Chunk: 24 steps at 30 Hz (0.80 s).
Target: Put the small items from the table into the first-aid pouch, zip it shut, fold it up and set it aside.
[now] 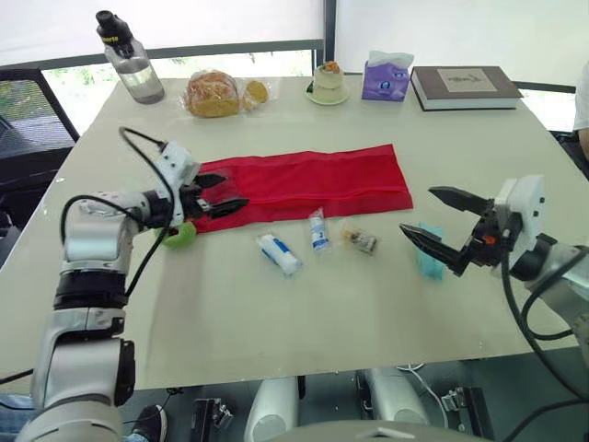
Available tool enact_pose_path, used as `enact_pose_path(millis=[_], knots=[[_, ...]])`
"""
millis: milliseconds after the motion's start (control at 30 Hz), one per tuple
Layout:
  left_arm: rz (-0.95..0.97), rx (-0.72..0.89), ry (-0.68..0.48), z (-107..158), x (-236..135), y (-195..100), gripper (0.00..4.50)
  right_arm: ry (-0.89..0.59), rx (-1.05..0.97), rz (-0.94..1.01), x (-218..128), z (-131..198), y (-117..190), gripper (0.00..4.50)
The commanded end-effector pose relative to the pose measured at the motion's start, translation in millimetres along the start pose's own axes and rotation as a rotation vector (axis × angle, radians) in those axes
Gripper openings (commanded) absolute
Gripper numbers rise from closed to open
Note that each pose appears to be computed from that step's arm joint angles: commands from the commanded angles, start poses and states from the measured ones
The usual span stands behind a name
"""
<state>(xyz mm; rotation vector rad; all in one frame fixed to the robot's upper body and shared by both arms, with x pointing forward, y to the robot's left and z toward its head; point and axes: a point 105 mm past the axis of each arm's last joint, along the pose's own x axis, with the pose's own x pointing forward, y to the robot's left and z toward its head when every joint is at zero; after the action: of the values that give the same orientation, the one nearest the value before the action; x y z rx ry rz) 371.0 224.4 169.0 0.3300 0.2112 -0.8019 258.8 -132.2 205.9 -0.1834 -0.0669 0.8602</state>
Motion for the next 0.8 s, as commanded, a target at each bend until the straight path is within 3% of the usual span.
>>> enact_pose_path(millis=[33, 100, 267, 367, 433, 800], knots=[[-0.02, 0.133, 0.006, 12, 26, -7, 4.35, 0.011, -0.075, -0.028, 4, 9, 2, 4.5], [-0.027, 0.168, 0.014, 12, 39, -10, 4.35, 0.035, -0.082, -0.032, 5, 7, 2, 4.5], [-0.027, 0.182, 0.045, 3, 61, -10, 2.2, 0.041, -0.087, -0.023, 9, 11, 8, 4.5], [-0.005, 0.224, 0.076, -1, 65, -2, 0.61, 0.03, -0.088, -0.036, 10, 14, 9, 4.5], [0.006, 0.245, 0.089, -2, 67, 2, 0.04, 0.031, -0.086, -0.041, 9, 14, 10, 4.5], [-0.054, 0.242, 0.066, -2, 74, 0, 0.04, 0.054, -0.095, -0.072, 4, 8, 10, 4.5]])
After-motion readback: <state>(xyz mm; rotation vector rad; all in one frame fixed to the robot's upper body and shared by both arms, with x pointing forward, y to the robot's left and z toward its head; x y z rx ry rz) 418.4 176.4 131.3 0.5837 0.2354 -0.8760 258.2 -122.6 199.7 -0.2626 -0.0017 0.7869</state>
